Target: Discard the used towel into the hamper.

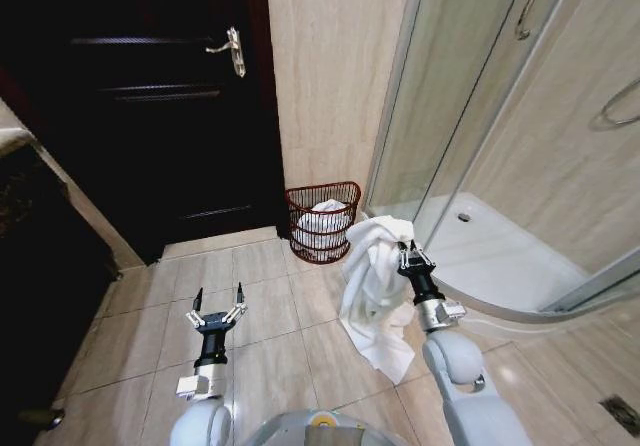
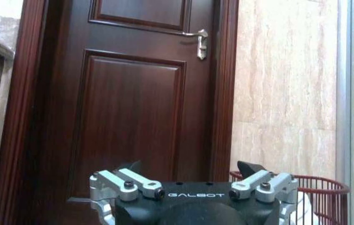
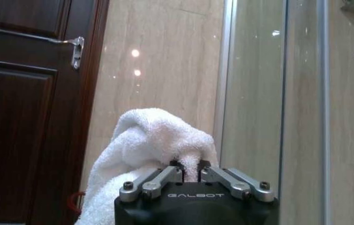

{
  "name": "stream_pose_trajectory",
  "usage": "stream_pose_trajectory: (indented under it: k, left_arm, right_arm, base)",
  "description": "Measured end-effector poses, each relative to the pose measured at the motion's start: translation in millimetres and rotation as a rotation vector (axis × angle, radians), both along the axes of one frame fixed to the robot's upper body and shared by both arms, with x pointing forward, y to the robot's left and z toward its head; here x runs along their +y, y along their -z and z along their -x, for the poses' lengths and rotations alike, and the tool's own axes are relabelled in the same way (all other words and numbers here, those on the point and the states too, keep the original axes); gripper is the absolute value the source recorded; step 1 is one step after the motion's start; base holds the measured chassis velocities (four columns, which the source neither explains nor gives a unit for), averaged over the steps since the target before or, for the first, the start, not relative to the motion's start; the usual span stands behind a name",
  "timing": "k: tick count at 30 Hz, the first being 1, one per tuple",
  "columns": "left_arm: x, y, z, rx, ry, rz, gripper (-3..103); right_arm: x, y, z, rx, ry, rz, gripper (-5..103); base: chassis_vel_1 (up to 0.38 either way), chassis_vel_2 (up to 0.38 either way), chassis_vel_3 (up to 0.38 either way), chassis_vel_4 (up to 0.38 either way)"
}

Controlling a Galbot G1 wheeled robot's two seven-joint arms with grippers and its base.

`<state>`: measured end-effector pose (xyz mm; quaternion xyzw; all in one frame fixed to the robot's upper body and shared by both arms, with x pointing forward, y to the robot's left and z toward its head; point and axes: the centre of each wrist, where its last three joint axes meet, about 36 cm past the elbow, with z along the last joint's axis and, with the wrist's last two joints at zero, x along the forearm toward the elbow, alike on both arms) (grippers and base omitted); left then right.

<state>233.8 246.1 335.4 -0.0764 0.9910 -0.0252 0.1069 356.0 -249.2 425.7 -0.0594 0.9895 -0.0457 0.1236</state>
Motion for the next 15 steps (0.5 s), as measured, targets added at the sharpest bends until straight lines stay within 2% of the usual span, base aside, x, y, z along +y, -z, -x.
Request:
stream_pose_trajectory:
  k: [15]
  left_arm:
    - [-0.7,-1.4,0.1,0.0,0.001,0.001,100]
  right_arm:
    - [-0.6,-2.9,0.3,-0.007,-0.002,-0.003,11]
  base:
    - [-0.051,0.049,0.042,-0.046]
